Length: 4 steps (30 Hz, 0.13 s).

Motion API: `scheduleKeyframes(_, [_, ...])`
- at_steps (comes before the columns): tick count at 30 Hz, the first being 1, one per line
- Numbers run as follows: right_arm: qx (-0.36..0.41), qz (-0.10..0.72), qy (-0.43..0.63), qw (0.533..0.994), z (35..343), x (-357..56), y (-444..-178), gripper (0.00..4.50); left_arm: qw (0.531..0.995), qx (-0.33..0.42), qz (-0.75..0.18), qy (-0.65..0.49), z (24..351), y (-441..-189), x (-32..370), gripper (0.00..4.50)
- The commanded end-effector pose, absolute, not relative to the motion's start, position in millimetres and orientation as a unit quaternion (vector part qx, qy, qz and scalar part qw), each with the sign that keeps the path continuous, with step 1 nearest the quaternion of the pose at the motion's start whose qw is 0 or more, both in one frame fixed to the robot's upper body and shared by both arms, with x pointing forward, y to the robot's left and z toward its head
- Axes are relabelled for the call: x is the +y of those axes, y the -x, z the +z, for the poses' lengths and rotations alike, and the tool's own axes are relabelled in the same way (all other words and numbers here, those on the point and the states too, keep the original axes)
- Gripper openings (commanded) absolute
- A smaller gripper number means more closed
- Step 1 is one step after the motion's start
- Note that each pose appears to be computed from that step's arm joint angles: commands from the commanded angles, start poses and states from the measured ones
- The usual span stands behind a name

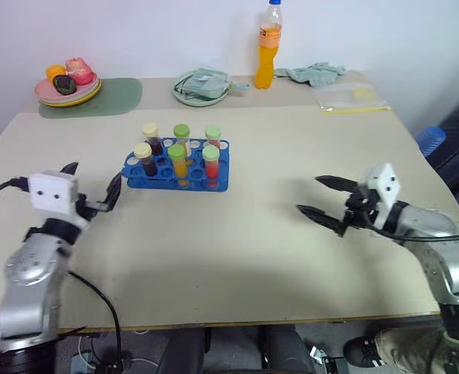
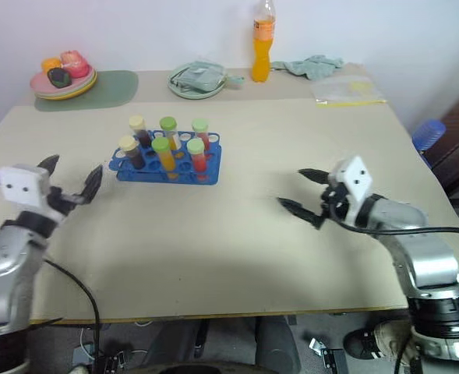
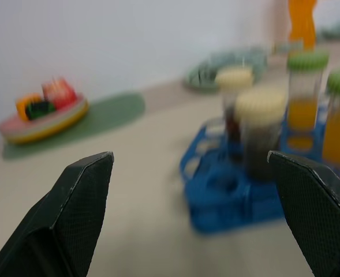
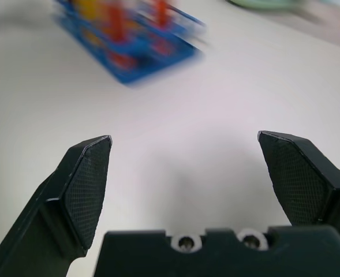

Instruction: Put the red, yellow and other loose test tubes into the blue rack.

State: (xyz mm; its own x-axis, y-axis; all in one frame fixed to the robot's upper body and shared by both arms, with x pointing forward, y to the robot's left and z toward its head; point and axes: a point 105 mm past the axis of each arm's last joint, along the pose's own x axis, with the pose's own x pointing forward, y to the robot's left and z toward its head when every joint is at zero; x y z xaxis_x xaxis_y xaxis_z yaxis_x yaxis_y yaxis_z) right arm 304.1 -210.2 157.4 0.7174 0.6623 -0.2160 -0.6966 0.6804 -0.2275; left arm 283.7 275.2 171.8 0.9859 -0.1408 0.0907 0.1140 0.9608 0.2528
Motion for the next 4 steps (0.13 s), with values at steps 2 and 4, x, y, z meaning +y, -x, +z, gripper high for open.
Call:
scheduleKeyframes(2, [0.04, 0.352, 0.171, 0.919, 169.8, -227.8, -306.4, 4.5, 0.986, -0.033, -0.083, -0.142, 173.8, -274.3, 286.1, 4.4])
scheduleKeyframes(4, [0.04, 0.351, 0.174, 0.919, 169.3, -229.6, -307.5, 4.5, 0.986, -0.031, -0.078, -0.144, 173.2, -274.7, 290.5, 4.4])
